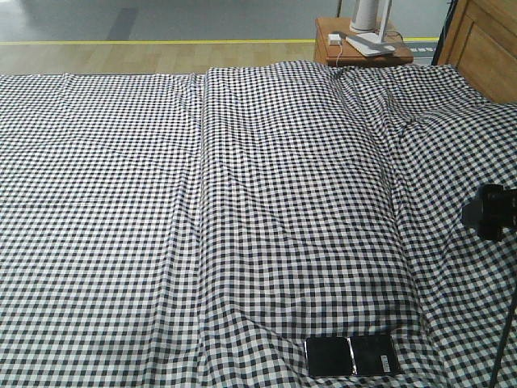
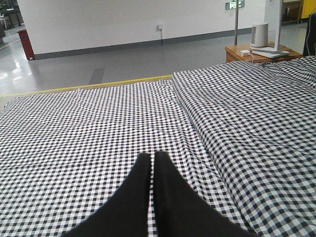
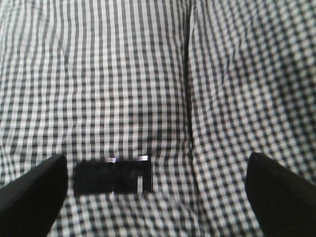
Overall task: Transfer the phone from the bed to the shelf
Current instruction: 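Lower the right gripper over the black phone on the bed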
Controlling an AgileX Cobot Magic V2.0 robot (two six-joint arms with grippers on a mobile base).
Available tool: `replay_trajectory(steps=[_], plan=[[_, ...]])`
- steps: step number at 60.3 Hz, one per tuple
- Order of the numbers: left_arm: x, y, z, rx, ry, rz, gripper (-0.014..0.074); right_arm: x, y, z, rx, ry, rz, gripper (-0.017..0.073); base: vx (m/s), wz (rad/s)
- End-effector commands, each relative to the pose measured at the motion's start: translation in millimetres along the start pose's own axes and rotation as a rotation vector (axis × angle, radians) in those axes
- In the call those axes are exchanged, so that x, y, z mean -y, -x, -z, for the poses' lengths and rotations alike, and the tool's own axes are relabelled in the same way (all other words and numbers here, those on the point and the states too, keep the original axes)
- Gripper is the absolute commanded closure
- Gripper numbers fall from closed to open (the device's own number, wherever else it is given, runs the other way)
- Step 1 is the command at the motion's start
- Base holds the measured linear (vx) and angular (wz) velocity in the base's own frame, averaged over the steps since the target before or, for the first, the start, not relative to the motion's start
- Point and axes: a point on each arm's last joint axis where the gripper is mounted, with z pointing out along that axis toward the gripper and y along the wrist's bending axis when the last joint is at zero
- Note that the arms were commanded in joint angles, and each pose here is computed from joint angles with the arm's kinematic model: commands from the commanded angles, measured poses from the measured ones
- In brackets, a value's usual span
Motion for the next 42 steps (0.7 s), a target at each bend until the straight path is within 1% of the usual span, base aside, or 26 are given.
replay_trajectory(steps=[1, 4, 5, 6, 7, 8, 9, 15, 19, 23, 28, 34, 40, 42], plan=[[-1.0, 15, 3, 0.106, 0.003, 0.009, 0.0593, 7.2, 21, 5, 0.01, -0.009, -0.037, -0.0125, 0.0, 0.0], [-1.0, 15, 3, 0.106, 0.003, 0.009, 0.0593, 13.8, 26, 1, -0.022, -0.006, -0.056, -0.0122, 0.0, 0.0], [-1.0, 15, 3, 0.106, 0.003, 0.009, 0.0593, 17.5, 27, -1, -0.035, -0.004, -0.071, -0.0121, 0.0, 0.0], [-1.0, 15, 3, 0.106, 0.003, 0.009, 0.0593, 20.0, 28, -2, -0.042, 0.0, -0.07, -0.012, 0.0, 0.0], [-1.0, 15, 3, 0.106, 0.003, 0.009, 0.0593, 23.8, 30, -4, -0.052, 0.005, -0.085, -0.012, 0.0, 0.0], [-1.0, 15, 3, 0.106, 0.003, 0.009, 0.0593, 28.1, 31, -5, -0.057, 0.007, -0.089, -0.0118, 0.0, 0.0], [-1.0, 15, 3, 0.106, 0.003, 0.009, 0.0593, 30.4, 32, -8, -0.067, 0.019, -0.102, -0.0117, 0.0, 0.0], [-1.0, 15, 3, 0.106, 0.003, 0.009, 0.0593, 52.2, 37, -22, -0.106, 0.063, -0.134, -0.0111, 0.0, 0.0], [-1.0, 15, 3, 0.106, 0.003, 0.009, 0.0593, 66.9, 40, -35, -0.121, 0.082, -0.168, -0.0106, 0.0, 0.0], [-1.0, 15, 3, 0.106, 0.003, 0.009, 0.0593, 80.1, 42, -48, -0.136, 0.095, -0.188, -0.0104, 0.0, 0.0], [-1.0, 15, 3, 0.106, 0.003, 0.009, 0.0593, 94.3, 43, -66, -0.167, 0.109, -0.193, -0.0099, 0.0, 0.0], [-1.0, 15, 3, 0.106, 0.003, 0.009, 0.0593, 107.5, 41, -94, -0.234, 0.154, -0.204, -0.0094, 0.0, 0.0], [-1.0, 15, 3, 0.106, 0.003, 0.009, 0.0593, 113.8, 36, -124, -0.313, 0.208, -0.174, -0.0092, 0.0, 0.0], [-1.0, 15, 3, 0.106, 0.003, 0.009, 0.0593, 115.1, 35, -134, -0.335, 0.23, -0.173, -0.0091, 0.0, 0.0]])
